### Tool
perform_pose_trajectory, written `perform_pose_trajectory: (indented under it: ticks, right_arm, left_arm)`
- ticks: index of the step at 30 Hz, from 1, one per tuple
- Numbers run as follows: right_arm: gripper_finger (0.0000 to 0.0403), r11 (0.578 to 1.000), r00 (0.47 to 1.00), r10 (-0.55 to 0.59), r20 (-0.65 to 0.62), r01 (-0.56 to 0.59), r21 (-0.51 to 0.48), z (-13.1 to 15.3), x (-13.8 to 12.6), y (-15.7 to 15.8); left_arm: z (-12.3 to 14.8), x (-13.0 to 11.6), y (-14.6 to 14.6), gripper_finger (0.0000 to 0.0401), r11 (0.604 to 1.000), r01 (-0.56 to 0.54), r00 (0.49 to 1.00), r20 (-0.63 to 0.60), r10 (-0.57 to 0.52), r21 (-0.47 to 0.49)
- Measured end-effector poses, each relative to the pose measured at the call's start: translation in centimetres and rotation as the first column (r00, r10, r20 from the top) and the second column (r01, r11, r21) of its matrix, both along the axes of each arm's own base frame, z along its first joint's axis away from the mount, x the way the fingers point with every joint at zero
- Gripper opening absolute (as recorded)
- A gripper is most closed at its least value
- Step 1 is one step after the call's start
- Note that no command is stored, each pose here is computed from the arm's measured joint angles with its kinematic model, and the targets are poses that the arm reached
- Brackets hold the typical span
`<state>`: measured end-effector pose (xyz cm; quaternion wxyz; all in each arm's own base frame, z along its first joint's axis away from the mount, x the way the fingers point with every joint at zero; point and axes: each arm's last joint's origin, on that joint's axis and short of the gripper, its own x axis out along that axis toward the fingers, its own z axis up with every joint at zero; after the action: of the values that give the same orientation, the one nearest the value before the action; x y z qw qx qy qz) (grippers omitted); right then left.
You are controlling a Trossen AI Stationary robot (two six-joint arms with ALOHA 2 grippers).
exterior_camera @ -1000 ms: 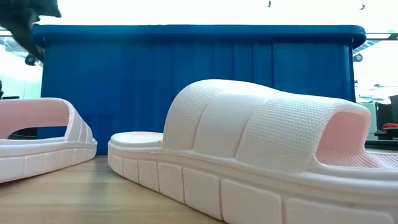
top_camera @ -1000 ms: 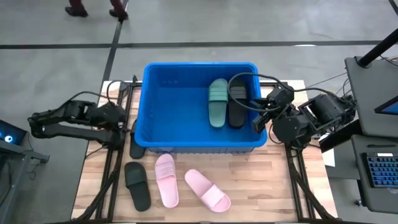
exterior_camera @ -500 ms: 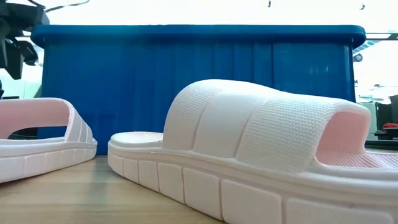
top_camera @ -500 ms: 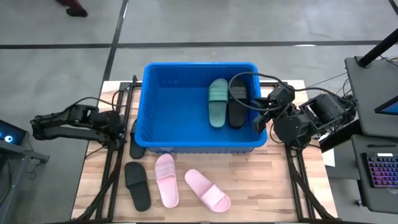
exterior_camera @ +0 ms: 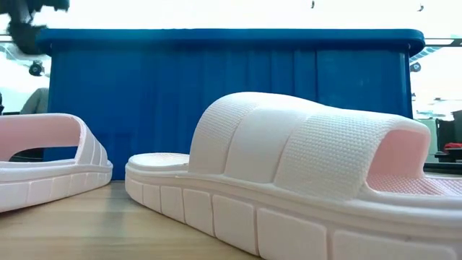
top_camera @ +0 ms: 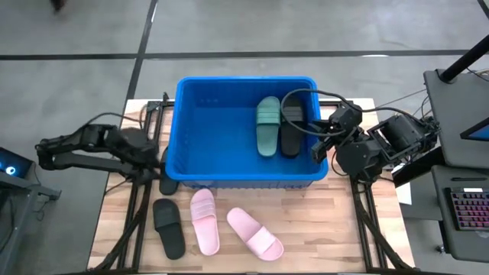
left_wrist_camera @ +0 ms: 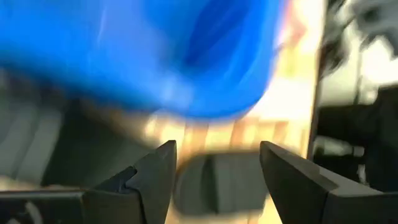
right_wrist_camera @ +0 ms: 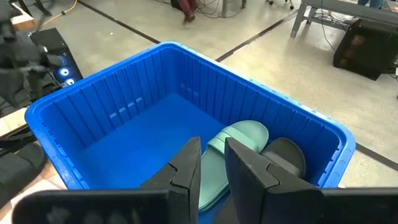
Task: Pick and place slides into bin
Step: Put the pink slide into the blue bin
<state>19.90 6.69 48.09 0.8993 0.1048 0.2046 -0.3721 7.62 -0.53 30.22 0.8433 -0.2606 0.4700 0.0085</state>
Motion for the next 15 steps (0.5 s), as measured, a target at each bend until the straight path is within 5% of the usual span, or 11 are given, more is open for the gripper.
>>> perform_pose_trajectory:
  ticks: [4, 15]
  right_arm:
    - [0.0065, 1.0, 1.0, 0.0, 0.001, 0.0, 0.0, 0.0, 0.0, 0.0]
    - [0.0066, 1.0, 1.0, -0.002, 0.003, 0.002, 0.004, 0.0, 0.0, 0.0]
  left_arm:
    - [3.7, 0.7, 0.2, 0.0215, 0.997, -0.017, 0.971, 0.24, -0.003, 0.08]
    - [9.8, 3.6, -0.1, 0.0215, 0.989, 0.031, 0.939, 0.335, -0.078, 0.143]
